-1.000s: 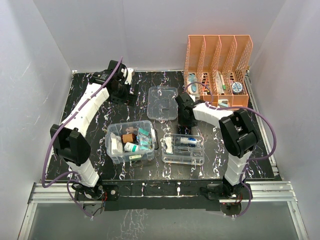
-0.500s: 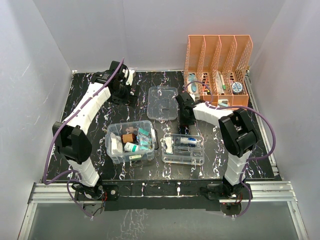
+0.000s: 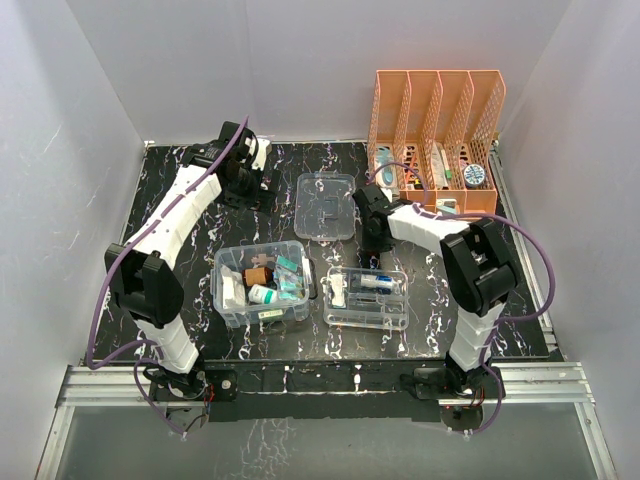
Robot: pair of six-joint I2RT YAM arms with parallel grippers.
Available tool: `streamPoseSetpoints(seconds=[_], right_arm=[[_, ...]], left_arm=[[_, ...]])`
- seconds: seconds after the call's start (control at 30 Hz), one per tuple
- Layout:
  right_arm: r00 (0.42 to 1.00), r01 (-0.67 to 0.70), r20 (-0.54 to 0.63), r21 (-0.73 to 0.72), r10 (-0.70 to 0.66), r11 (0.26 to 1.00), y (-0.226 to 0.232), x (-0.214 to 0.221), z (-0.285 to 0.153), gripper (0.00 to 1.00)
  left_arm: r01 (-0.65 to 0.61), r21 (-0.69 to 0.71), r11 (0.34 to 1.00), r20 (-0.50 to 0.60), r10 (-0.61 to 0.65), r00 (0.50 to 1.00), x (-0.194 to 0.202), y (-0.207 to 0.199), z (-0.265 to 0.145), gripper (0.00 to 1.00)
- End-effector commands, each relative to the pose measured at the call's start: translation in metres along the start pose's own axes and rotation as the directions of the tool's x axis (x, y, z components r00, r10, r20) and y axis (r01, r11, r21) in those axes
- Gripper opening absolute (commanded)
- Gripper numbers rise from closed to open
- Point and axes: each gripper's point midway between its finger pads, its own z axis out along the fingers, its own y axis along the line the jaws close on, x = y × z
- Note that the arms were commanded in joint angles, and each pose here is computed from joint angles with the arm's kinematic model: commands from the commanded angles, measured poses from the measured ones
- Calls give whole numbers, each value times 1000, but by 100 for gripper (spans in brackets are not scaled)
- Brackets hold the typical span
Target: Organize the medicine kit
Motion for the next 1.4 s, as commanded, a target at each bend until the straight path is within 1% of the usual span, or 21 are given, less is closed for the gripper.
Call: streamPoseSetpoints(seconds=[0.0,0.07,0.2,0.4,0.57,0.77,1.03,1.17,1.37], right_arm=[[997,-9,72,17,8,1000,-3,-19,-42,12],[994,-14,105,7,13,1000,1,-23,-60,12],[993,-25,118,-10,26,1000,11,-9,-78,12],[994,-29,105,-49,34,998,34,33,-93,12],[995,-12,95,-51,16,999,49,67,-105,11],[997,18,77,-42,-15,999,59,99,-113,11],[999,4,46,-59,-2,998,67,139,-115,11],[999,2,41,-60,0,998,69,151,-117,10],[999,-5,53,-63,9,998,69,154,-121,10]], left_arm=[[4,15,1000,-8,-4,1000,1,-1,2,99],[5,18,1000,-9,-4,1000,1,-1,2,99],[6,21,1000,-1,-6,1000,0,-2,-1,99],[5,16,1000,5,-5,1000,0,-1,-6,99],[3,15,1000,6,-3,1000,2,-1,-10,99],[10,14,1000,17,-10,1000,2,-1,-15,99],[10,6,1000,18,-10,1000,4,0,-18,99],[9,2,1000,21,-9,1000,5,0,-19,99],[10,-1,1000,22,-10,1000,6,1,-21,99]])
